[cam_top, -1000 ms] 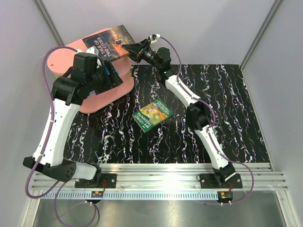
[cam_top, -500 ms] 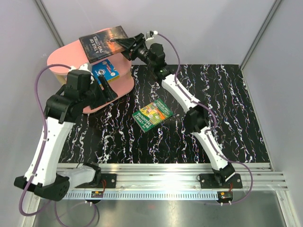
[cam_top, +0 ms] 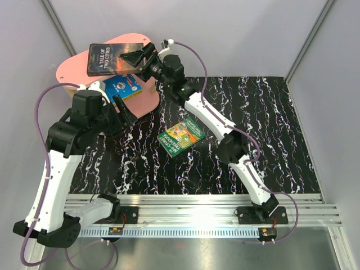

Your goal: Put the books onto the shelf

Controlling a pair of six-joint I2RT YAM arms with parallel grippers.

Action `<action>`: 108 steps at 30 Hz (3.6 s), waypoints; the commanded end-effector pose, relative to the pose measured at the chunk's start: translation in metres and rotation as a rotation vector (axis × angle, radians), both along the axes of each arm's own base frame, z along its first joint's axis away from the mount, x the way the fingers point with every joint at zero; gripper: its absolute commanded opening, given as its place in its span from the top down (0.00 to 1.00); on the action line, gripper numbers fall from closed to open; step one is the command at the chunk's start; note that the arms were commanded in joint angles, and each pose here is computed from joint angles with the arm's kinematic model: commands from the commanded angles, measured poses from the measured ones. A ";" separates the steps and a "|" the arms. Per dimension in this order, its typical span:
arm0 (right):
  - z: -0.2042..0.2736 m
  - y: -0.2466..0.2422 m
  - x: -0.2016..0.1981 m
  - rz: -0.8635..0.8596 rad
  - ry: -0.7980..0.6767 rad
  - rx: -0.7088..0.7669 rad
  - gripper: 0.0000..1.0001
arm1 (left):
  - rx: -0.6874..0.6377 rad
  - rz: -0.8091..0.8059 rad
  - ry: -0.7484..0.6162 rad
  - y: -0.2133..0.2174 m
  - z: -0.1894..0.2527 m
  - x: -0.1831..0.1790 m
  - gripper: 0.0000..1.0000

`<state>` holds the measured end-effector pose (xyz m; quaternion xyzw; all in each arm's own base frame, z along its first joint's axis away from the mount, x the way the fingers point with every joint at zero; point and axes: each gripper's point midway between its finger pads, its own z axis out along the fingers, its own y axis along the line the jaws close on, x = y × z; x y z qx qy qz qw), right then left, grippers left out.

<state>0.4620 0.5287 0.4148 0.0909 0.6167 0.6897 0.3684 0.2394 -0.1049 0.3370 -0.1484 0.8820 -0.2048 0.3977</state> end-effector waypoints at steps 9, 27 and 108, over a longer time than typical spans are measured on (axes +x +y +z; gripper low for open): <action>0.067 -0.042 -0.037 0.072 -0.097 -0.014 0.00 | -0.023 -0.086 -0.068 -0.011 0.021 0.010 0.30; 0.066 -0.067 -0.031 0.079 -0.080 -0.070 0.00 | -0.032 -0.038 -0.090 -0.016 0.021 0.116 0.33; -0.304 -0.319 -0.143 0.024 0.789 -0.880 0.00 | -0.127 -0.272 0.097 -0.102 -0.080 0.101 0.01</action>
